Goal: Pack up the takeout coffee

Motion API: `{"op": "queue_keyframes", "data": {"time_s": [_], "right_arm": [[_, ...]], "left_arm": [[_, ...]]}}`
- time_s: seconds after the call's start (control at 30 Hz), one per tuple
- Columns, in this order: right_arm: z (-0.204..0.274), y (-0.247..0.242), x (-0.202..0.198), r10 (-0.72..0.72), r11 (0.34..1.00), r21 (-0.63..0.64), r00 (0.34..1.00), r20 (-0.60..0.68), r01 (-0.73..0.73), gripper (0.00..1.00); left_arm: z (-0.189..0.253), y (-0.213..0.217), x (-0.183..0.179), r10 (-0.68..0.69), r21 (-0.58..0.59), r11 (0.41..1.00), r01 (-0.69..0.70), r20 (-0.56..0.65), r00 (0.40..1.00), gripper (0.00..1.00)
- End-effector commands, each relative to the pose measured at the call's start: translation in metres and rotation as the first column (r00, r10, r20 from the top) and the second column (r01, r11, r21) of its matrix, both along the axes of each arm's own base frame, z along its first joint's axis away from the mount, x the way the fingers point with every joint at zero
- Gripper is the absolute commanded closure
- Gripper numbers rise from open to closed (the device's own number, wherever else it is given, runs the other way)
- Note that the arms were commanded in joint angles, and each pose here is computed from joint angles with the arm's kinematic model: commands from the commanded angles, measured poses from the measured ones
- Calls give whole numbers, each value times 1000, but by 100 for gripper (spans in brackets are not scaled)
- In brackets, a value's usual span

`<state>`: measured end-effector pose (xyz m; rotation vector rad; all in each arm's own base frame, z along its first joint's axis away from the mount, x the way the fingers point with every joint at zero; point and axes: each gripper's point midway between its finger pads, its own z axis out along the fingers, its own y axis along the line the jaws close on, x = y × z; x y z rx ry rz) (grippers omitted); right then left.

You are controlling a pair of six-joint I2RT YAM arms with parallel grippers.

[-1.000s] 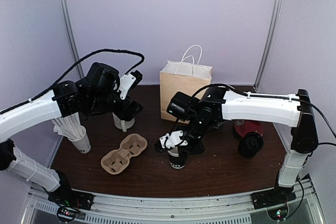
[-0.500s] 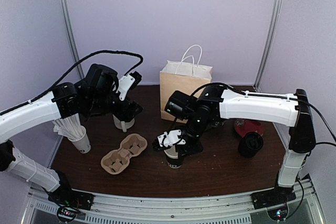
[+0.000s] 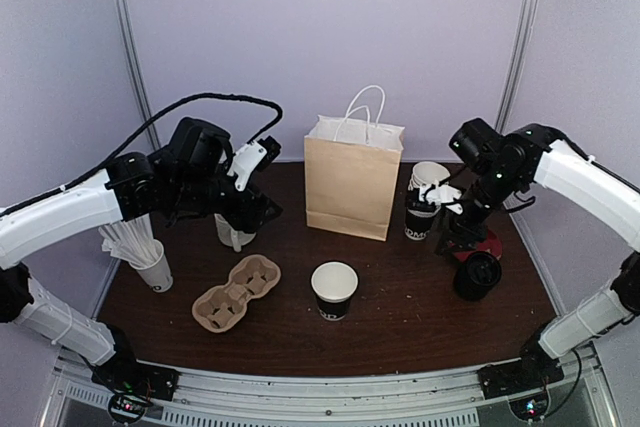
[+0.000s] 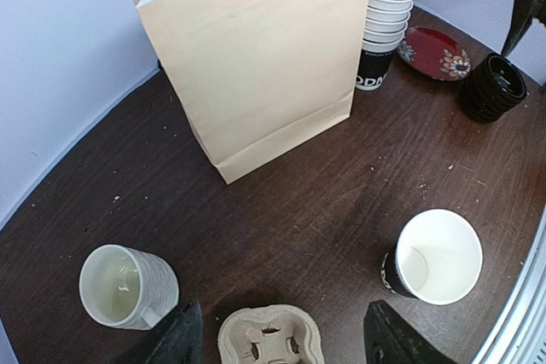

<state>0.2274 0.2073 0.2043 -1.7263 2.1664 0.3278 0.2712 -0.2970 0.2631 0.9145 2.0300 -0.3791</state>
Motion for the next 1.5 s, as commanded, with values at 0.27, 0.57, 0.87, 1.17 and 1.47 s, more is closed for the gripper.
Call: {"op": "queue_keyframes", "data": {"time_s": [0.27, 0.57, 0.87, 1.17, 1.47], "right_arm": [[-46, -168, 19, -515, 823, -252, 855, 49, 510, 61], [-77, -180, 19, -585, 775, -318, 810, -32, 546, 66], [-91, -177, 29, -603, 764, -329, 795, -60, 555, 67], [-102, -180, 38, -625, 744, -347, 778, -59, 571, 69], [-102, -177, 37, -628, 747, -344, 774, -85, 569, 90]], "left_arm": [[6, -24, 3, -69, -52, 996, 70, 10, 998, 33], [0, -23, 1, -67, -50, 997, 67, -7, 998, 33], [-7, -24, 1, -65, -47, 997, 64, -20, 998, 33], [-12, -25, 2, -68, -42, 997, 67, -30, 997, 33], [-17, -26, 2, -68, -37, 997, 66, -36, 997, 33]]}}
